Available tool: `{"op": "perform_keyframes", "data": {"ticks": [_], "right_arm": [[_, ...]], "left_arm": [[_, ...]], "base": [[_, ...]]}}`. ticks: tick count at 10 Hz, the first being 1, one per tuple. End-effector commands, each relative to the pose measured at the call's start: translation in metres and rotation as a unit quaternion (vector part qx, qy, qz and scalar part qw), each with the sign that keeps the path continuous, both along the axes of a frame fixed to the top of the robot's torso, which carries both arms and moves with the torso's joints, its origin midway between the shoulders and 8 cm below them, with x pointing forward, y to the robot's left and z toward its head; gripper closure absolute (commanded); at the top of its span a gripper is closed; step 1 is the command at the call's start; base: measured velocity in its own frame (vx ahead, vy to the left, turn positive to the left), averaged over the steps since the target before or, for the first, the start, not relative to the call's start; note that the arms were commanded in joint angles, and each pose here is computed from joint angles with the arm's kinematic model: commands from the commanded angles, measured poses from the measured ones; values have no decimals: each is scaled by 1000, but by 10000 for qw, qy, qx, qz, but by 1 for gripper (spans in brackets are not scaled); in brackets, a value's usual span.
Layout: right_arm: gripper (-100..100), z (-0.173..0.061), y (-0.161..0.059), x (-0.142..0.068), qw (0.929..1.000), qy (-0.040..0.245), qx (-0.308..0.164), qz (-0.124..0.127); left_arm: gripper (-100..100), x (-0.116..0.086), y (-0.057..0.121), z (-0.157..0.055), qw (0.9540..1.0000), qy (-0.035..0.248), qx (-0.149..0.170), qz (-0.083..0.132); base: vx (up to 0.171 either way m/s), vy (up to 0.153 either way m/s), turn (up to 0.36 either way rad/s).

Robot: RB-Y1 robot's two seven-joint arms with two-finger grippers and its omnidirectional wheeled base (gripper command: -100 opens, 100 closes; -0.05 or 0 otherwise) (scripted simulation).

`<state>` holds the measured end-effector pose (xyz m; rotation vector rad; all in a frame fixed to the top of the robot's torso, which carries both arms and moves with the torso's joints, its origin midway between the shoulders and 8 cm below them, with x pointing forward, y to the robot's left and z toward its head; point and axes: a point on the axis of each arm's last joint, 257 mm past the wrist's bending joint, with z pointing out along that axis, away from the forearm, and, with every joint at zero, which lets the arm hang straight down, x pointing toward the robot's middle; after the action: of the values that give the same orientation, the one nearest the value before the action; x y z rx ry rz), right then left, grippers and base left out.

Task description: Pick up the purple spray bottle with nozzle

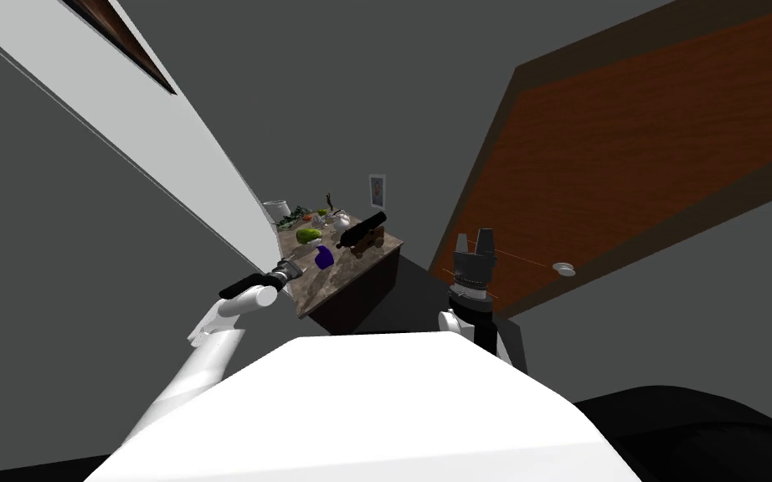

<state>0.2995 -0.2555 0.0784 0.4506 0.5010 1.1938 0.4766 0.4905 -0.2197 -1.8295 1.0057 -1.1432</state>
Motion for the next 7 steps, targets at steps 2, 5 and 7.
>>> {"op": "perform_keyframes", "data": {"ticks": [2, 5, 7], "right_arm": [[0, 0, 0, 0, 10000, 0, 0, 0], [0, 0, 0, 0, 10000, 0, 0, 0], [0, 0, 0, 0, 10000, 0, 0, 0]], "left_arm": [[-100, -3, 5, -12, 9995, 287, -162, 24], [-100, -3, 27, -18, 9962, 597, -611, 189], [-100, -7, 25, -27, 9945, 788, -661, 171]], "base": [[11, -9, -21], [15, -12, -91], [11, -6, -30]]}}
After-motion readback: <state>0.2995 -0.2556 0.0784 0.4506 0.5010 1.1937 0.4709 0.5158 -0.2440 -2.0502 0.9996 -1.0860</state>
